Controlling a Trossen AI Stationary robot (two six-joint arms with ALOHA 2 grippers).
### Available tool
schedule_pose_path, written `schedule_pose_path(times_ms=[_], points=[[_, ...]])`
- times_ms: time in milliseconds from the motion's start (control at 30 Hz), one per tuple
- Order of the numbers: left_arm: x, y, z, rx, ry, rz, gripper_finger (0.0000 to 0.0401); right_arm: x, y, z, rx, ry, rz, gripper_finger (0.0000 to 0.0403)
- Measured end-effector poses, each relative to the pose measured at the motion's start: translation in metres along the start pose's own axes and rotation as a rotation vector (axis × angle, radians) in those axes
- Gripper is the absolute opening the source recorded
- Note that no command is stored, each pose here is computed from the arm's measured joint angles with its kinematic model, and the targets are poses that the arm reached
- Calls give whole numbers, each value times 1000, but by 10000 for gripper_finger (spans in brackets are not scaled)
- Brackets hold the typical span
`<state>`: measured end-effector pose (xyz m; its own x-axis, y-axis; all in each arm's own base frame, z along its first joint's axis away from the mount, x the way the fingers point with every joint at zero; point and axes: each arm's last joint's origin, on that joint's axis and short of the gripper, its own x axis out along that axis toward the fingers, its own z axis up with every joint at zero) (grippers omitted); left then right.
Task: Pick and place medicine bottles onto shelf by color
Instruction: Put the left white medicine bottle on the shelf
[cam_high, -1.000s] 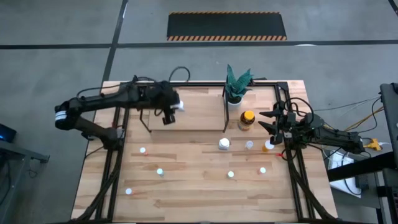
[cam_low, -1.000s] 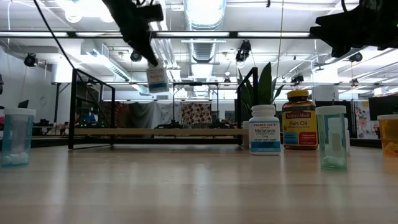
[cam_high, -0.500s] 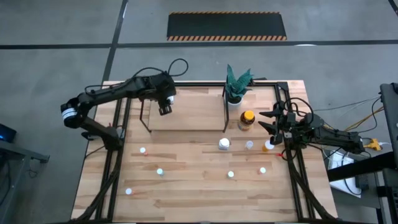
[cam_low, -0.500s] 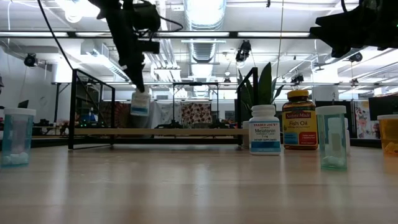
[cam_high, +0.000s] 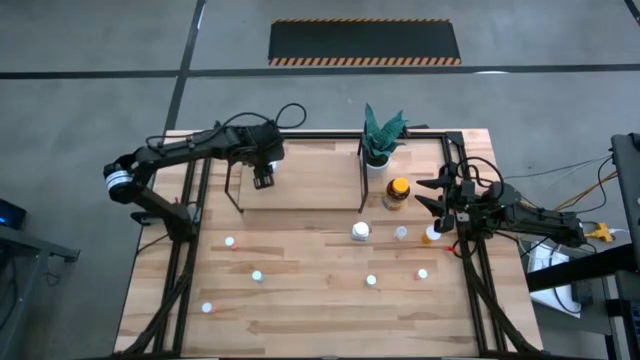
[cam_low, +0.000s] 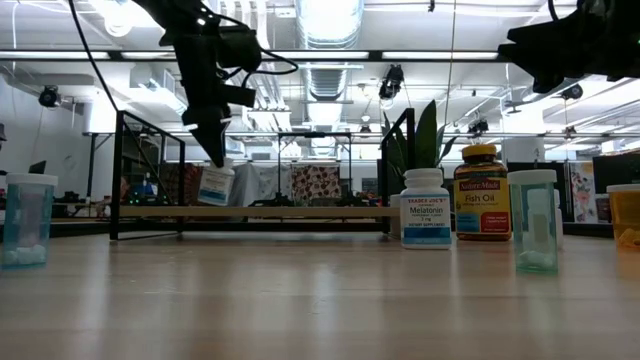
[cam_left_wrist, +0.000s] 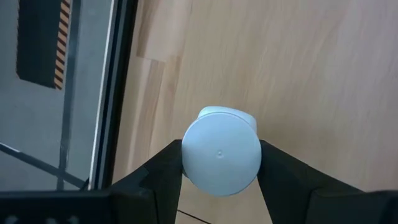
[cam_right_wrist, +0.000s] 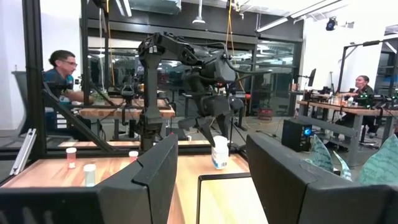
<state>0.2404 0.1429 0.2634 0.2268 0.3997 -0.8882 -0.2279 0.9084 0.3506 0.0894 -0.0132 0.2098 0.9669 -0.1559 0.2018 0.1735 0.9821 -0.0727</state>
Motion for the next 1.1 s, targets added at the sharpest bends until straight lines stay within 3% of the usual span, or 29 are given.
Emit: schedule_pose_path(times_ms=[667, 933, 1100], points=[[2, 3, -2, 11, 4, 8, 163, 0, 0, -1, 18, 10, 1, 183], [9, -1, -8, 19, 42, 23, 214, 0, 0, -1, 28, 13, 1, 183], [14, -4, -12, 33, 65, 13, 224, 0, 0, -1, 26, 14, 1, 183]])
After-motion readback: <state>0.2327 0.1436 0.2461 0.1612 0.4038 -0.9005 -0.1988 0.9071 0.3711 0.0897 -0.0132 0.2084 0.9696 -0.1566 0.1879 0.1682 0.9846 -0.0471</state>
